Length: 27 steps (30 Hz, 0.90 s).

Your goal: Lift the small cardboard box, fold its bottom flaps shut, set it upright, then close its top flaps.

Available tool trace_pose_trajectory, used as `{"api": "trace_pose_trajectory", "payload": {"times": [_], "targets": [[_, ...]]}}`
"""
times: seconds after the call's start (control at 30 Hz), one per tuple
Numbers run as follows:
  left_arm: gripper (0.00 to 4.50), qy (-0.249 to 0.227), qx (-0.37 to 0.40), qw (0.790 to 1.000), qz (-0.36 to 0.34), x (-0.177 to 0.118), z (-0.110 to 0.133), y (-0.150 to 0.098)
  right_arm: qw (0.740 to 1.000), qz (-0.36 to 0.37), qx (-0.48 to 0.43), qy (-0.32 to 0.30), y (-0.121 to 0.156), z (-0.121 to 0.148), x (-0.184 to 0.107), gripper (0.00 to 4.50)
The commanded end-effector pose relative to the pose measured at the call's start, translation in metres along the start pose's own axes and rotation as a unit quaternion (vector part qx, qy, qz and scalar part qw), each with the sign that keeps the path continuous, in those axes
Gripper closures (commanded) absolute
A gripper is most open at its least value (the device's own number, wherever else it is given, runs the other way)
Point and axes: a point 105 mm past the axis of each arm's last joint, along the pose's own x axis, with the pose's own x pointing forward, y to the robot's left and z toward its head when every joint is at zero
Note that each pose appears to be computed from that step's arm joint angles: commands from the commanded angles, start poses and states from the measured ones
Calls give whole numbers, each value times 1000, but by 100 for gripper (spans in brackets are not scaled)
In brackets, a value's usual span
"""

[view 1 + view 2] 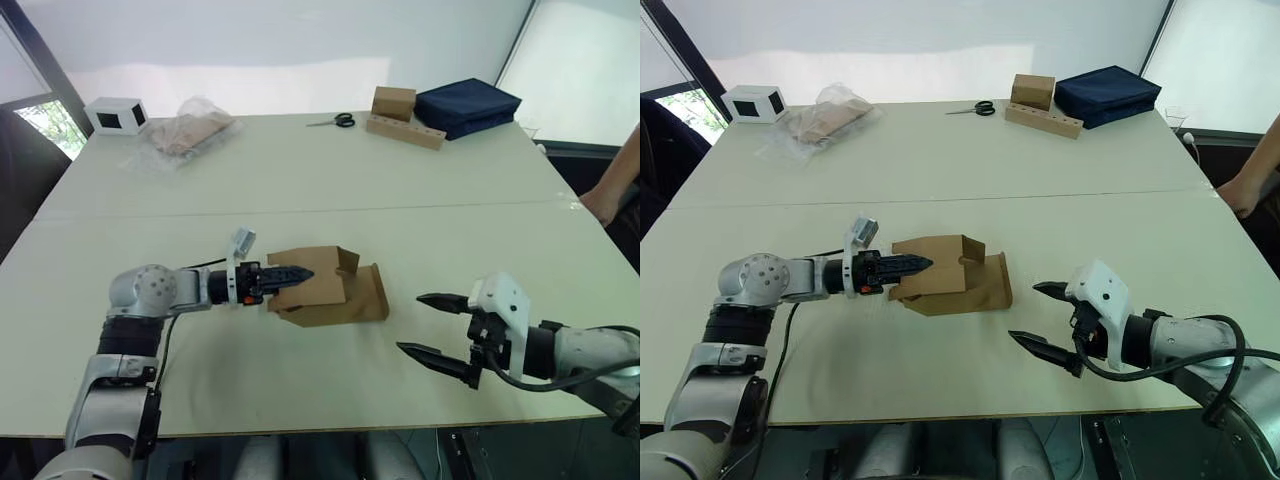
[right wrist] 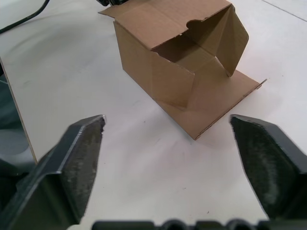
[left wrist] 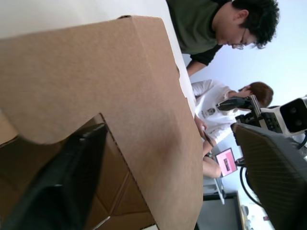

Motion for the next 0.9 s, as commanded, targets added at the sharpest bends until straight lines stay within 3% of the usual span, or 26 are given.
{"api": "trace_pose_trajectory", "payload": {"times": [0.03,0.07,0.13,0.23,0.27,0.57,0.7,0.9], "targets": [[184,-18,13,1000,-3,1,8,-5,1000,1,-22,-8,3,8,1,0],[246,-18,11,1000,-3,2,5,-4,1000,0,-22,-8,3,9,1,0],[307,-22,8,1000,-6,3,4,-5,1000,-1,-21,-8,2,9,2,0],[438,-43,-3,999,-18,5,7,-7,1000,-1,-18,-7,2,9,2,0],[449,-47,-6,999,-21,5,7,-8,1000,-1,-18,-7,2,9,2,0],[449,-63,39,997,-21,-2,6,-16,1000,-11,-7,-23,-3,11,3,0],[449,-134,217,967,-2,-19,39,-37,989,-87,16,-120,-37,34,-4,0],[449,-78,389,918,4,-20,67,-64,961,-133,62,-233,-68,66,-6,0]]}}
